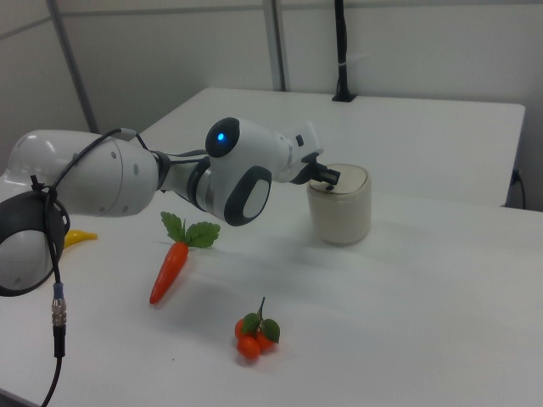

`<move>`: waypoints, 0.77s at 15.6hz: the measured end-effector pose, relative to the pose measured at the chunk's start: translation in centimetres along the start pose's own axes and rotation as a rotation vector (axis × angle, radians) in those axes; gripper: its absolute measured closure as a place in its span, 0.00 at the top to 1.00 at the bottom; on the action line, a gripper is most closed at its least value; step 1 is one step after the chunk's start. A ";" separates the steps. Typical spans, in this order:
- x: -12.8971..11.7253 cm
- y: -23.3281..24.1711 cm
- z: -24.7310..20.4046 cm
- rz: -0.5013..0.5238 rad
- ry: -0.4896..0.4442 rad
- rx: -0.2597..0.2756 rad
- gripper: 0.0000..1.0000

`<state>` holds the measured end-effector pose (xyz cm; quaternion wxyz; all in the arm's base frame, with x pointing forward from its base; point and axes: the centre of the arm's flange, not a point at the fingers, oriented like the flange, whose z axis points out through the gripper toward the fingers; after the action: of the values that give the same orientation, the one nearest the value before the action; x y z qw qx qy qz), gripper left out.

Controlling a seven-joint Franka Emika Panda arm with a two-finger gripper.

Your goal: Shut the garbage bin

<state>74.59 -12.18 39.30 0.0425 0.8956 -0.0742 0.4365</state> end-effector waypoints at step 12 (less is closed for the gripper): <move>-0.3 -0.1 0.1 -0.036 -0.006 -0.004 0.00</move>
<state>74.46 -12.04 39.02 0.0517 0.8982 -0.0590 0.4326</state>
